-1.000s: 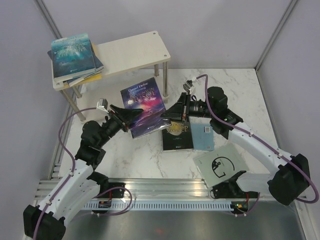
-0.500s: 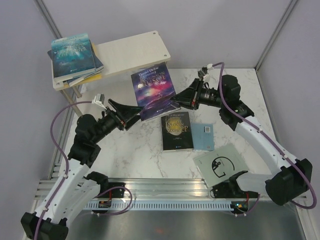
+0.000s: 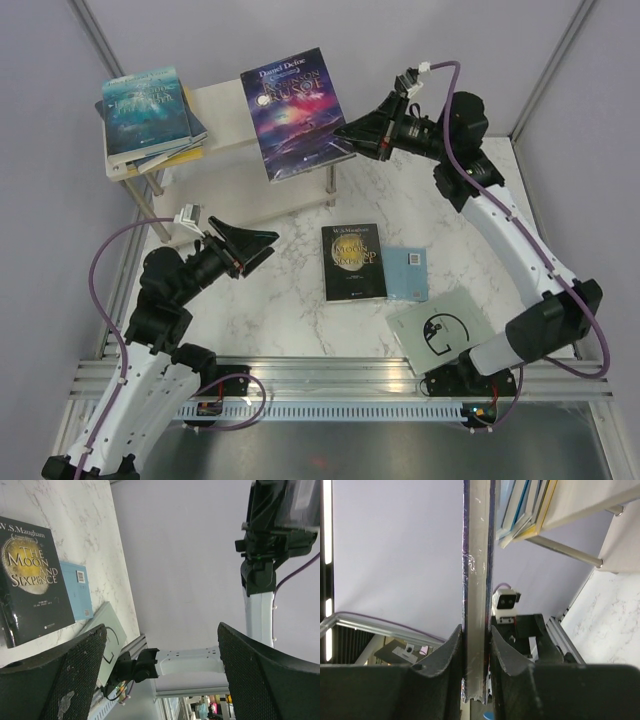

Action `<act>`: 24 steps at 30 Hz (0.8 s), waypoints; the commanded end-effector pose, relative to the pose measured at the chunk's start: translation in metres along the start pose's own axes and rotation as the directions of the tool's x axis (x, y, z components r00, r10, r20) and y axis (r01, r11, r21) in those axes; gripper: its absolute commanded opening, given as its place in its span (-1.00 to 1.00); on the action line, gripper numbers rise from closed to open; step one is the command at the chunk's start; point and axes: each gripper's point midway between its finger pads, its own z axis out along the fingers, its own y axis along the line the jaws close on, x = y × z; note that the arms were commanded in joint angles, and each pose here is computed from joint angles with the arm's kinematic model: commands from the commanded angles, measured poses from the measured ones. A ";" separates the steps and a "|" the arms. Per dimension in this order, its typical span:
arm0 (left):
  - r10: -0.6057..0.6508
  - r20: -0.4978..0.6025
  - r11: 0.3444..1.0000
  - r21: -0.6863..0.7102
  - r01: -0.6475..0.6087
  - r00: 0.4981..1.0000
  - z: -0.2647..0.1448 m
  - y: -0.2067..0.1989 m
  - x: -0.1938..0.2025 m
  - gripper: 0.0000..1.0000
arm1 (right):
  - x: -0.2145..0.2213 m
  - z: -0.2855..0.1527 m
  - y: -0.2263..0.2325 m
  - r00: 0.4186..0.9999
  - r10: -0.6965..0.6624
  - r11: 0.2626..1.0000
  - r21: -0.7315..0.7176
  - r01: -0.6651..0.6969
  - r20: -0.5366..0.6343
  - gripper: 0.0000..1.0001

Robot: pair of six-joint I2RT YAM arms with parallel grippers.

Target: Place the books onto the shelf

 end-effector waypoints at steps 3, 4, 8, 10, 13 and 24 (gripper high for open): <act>0.047 -0.011 0.999 0.007 -0.047 0.999 -0.004 -0.005 0.001 0.85 | -0.055 0.037 0.010 0.995 -0.041 0.997 -0.063 0.047 0.096 -1.00; 0.049 -0.008 0.999 0.007 -0.049 0.999 -0.004 -0.006 0.000 0.85 | -0.065 0.041 0.025 0.992 -0.066 0.994 -0.080 0.075 0.111 -1.00; 0.053 -0.006 0.999 0.011 -0.052 0.999 -0.004 -0.009 0.000 0.84 | -0.100 0.076 -0.012 0.990 -0.032 0.999 -0.026 0.036 0.138 -1.00; 0.059 -0.004 0.998 0.012 -0.059 0.998 -0.005 -0.010 -0.001 0.84 | -0.112 0.084 -0.006 0.987 -0.039 0.998 -0.037 0.045 0.154 -1.00; 0.074 0.000 0.997 0.013 -0.074 0.997 -0.006 -0.014 -0.003 0.83 | -0.125 0.098 -0.025 0.987 -0.016 1.000 -0.023 0.020 0.163 -1.00; 0.081 -0.002 0.997 -0.011 -0.081 0.997 -0.005 -0.008 -0.003 0.83 | -0.121 0.100 -0.096 0.993 0.031 0.992 0.116 -0.044 0.114 0.65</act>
